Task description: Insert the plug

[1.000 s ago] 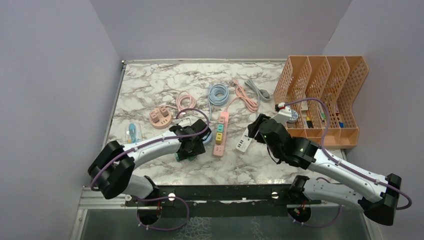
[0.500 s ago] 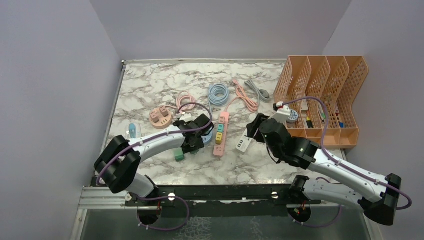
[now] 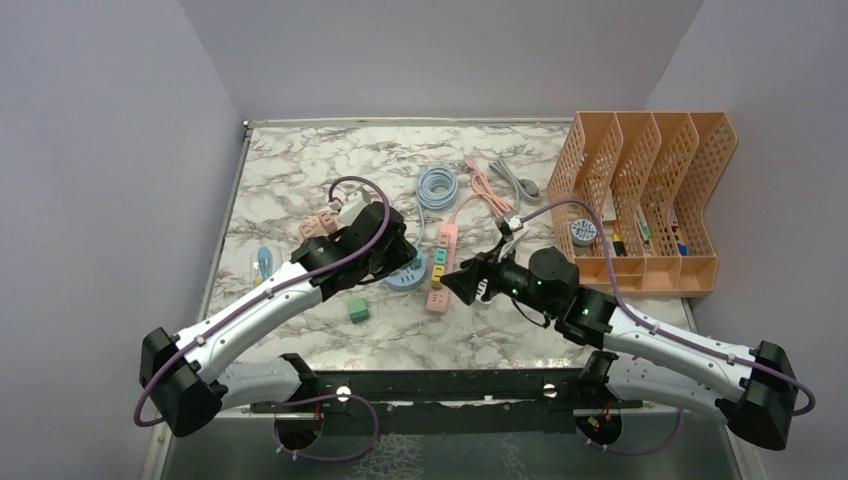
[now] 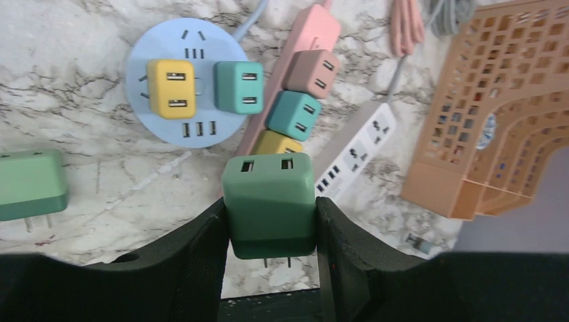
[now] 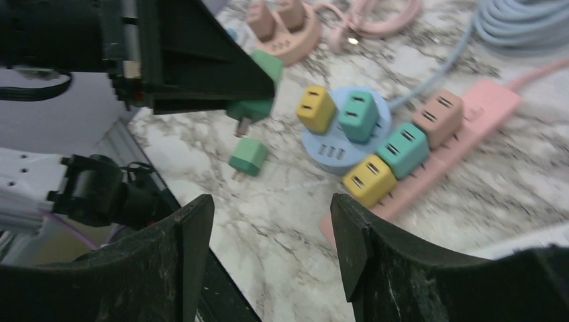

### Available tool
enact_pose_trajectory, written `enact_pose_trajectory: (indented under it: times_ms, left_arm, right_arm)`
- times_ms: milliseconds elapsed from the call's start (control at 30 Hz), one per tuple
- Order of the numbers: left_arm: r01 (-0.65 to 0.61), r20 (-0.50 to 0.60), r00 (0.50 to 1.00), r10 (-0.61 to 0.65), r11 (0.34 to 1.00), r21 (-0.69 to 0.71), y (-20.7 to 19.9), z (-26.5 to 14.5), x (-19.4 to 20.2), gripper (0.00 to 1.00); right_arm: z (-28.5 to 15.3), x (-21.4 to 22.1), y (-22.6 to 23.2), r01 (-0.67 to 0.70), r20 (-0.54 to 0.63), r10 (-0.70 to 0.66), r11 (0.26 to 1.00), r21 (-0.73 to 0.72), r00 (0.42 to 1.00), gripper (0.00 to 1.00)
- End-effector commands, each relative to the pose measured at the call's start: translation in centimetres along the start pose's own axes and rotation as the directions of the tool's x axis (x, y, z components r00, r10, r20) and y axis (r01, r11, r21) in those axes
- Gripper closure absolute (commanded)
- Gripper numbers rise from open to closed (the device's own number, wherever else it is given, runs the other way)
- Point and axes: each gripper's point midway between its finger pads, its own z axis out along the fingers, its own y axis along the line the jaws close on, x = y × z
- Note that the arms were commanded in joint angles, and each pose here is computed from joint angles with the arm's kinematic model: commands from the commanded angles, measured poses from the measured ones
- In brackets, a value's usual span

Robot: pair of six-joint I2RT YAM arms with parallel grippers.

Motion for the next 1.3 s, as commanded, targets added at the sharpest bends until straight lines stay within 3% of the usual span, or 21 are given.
enact_pose_trajectory:
  times_ms: [0,133,333,533,800,1167,1267]
  left_arm:
    - [0.152,-0.027,0.988,-0.149,0.974,0.168,-4.3,-2.4,-1.1,0.70]
    - [0.231,-0.066,0.973,-0.222,0.937,0.261,-6.8,-3.6,-1.5,0.70]
    - [0.360,-0.133,0.933,-0.335,0.845,0.396,-9.9,-4.4,-2.1,0.70]
    - [0.367,-0.150,0.930,-0.335,0.838,0.402,-10.7,-4.1,-2.0,0.70]
    - [0.360,-0.185,0.932,-0.311,0.848,0.390,-11.0,-3.6,-1.2,0.68]
    - [0.366,-0.201,0.930,-0.309,0.842,0.398,-11.3,-3.9,-1.1,0.60]
    - [0.351,-0.196,0.935,-0.295,0.845,0.404,-11.3,-3.9,-1.1,0.51]
  right_arm:
    - [0.3,-3.6,6.1,0.093,0.128,-0.058,0.953,-0.288,0.990,0.34]
    - [1.7,-4.6,6.3,0.063,0.123,-0.032,0.962,-0.265,0.992,0.32]
    - [3.2,-6.8,3.2,-0.057,0.219,0.071,0.996,-0.071,0.973,0.34]
    - [3.4,-8.2,0.7,-0.153,0.288,0.128,0.986,0.068,0.949,0.39]
    - [3.9,-8.6,0.6,-0.206,0.297,0.173,0.975,0.084,0.939,0.43]
    - [4.8,-8.5,0.6,-0.217,0.274,0.181,0.970,0.107,0.945,0.64]
    - [4.7,-8.8,0.8,-0.196,0.275,0.162,0.976,0.100,0.948,0.72]
